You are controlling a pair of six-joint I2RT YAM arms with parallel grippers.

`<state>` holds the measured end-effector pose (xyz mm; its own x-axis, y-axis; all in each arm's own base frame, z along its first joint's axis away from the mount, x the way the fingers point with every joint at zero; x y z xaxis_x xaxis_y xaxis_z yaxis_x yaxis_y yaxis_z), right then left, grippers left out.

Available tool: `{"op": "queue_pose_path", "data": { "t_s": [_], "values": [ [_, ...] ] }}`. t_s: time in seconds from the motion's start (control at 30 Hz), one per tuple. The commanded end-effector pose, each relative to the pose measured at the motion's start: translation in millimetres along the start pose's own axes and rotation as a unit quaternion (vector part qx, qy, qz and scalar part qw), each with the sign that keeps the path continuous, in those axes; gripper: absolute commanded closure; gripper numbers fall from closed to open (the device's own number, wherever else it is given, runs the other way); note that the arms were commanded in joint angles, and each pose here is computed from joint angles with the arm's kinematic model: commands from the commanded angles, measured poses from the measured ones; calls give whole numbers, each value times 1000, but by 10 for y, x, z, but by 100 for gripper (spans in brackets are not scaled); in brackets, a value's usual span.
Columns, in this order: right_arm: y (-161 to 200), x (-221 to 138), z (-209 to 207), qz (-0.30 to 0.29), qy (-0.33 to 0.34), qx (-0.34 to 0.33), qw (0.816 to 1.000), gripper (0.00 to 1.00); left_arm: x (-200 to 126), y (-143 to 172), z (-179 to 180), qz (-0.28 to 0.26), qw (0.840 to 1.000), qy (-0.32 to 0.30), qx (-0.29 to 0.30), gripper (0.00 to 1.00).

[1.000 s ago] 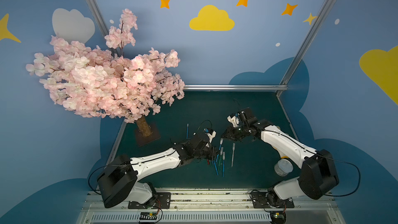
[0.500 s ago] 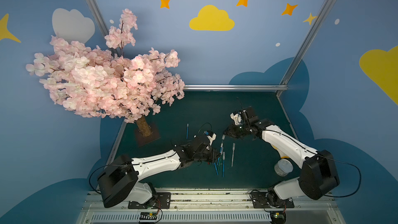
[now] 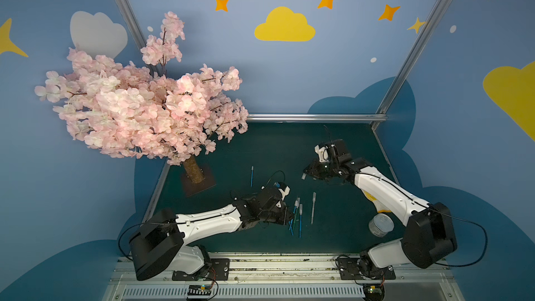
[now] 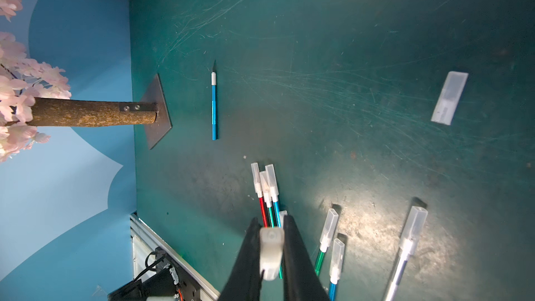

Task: Remove protective caps from carving knives
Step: Place the protective sleeve at the center of the board.

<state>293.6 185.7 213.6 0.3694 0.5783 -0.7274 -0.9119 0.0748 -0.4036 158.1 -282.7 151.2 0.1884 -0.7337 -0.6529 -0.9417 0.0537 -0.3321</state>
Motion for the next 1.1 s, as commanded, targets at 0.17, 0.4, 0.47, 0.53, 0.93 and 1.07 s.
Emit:
{"op": "queue_pose_path", "data": {
  "t_s": [0.17,0.4,0.47,0.53,0.93,1.07],
  "values": [
    [-32,-142,-187,9,59,-15,998,93,-185,-105,1,-33,999,-21,12,93],
    [-118,-115,-337,26,96,-12,995,93,-257,-169,38,-46,998,-28,12,92],
    [-148,-83,-365,34,97,-12,995,93,-267,-179,46,-48,998,-30,11,92],
    [-174,-47,-391,38,99,-10,994,93,-267,-185,56,-47,998,-31,11,93],
    [-323,166,-541,63,115,2,991,94,-282,-208,95,-52,998,-33,10,93],
    [-359,252,-588,73,117,5,990,95,-298,-231,92,-55,998,-34,11,93]
  ]
}}
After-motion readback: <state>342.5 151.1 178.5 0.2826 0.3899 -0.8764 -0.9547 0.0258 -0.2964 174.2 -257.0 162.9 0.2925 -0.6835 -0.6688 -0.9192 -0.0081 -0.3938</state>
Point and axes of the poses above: each gripper's point midway between its finger pads, its own x axis out along the fingers, its own z axis along the line the jaws close on, y = z × x, the point moved 7 cm from there along -x, back along the fingers, and after that the axes turned 6 degrees about -x, right-handed, at the moved point
